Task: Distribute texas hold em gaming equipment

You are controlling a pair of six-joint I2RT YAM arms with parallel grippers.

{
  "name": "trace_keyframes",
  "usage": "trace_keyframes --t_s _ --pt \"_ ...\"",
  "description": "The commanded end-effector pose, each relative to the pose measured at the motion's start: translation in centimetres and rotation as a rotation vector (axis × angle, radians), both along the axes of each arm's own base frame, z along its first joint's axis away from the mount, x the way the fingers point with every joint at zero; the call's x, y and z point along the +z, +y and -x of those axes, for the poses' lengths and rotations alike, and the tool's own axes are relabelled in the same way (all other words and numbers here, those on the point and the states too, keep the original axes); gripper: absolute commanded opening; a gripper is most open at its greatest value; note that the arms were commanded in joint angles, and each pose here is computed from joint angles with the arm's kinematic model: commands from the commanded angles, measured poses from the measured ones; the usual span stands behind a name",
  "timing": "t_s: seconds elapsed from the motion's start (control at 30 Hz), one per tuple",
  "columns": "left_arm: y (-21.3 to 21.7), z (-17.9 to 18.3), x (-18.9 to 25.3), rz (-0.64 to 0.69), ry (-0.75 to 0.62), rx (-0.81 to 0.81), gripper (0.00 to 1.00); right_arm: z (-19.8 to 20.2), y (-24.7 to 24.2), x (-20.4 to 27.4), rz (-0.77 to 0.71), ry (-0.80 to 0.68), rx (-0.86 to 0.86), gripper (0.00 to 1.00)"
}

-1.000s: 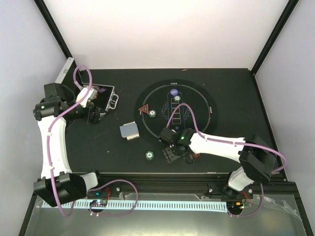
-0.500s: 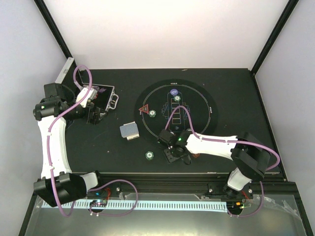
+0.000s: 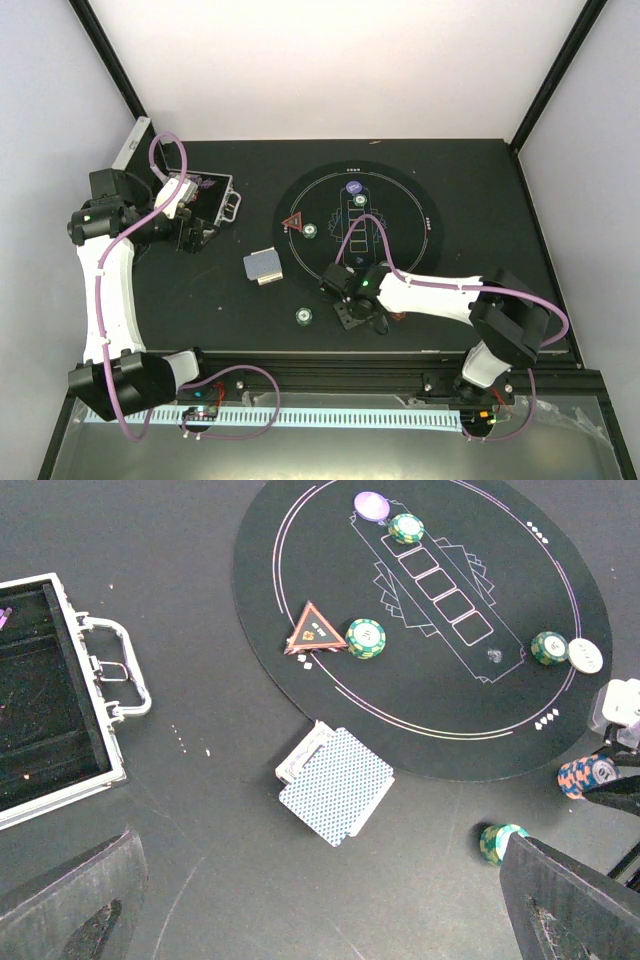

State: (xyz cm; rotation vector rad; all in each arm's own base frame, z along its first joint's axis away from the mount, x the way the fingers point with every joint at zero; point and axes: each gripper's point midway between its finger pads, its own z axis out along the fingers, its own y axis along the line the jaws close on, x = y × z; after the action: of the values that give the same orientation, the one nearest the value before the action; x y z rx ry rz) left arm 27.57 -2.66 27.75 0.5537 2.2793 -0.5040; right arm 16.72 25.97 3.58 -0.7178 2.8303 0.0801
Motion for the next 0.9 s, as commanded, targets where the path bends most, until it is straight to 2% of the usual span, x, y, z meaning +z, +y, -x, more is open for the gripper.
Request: trace_keyframes --t_s 0.0,0.3,0.57,0.73,0.87 --pt "-0.3 0.4 1.0 0.009 -0.033 -0.009 0.99 -0.7 0.1 0.9 0.001 -0.037 -0.014 0.42" --pt "-0.5 0.5 0.9 0.023 -0.032 -0.015 0.99 -0.9 0.3 2.2 -0.012 -0.043 -0.009 0.34" --pt "-0.6 0.4 1.2 0.030 -0.044 -0.018 0.99 -1.6 0.7 5.4 -0.025 -0.085 -0.001 0.31" --pt "-0.6 0.3 1.2 0.031 -0.045 -0.017 0.99 -3.8 2.3 7.7 -0.042 -0.128 0.010 0.31" --pt "-0.5 0.4 1.2 0.029 -0.042 -0.017 0.99 -7.6 4.9 9.4 -0.077 -0.161 0.024 0.31"
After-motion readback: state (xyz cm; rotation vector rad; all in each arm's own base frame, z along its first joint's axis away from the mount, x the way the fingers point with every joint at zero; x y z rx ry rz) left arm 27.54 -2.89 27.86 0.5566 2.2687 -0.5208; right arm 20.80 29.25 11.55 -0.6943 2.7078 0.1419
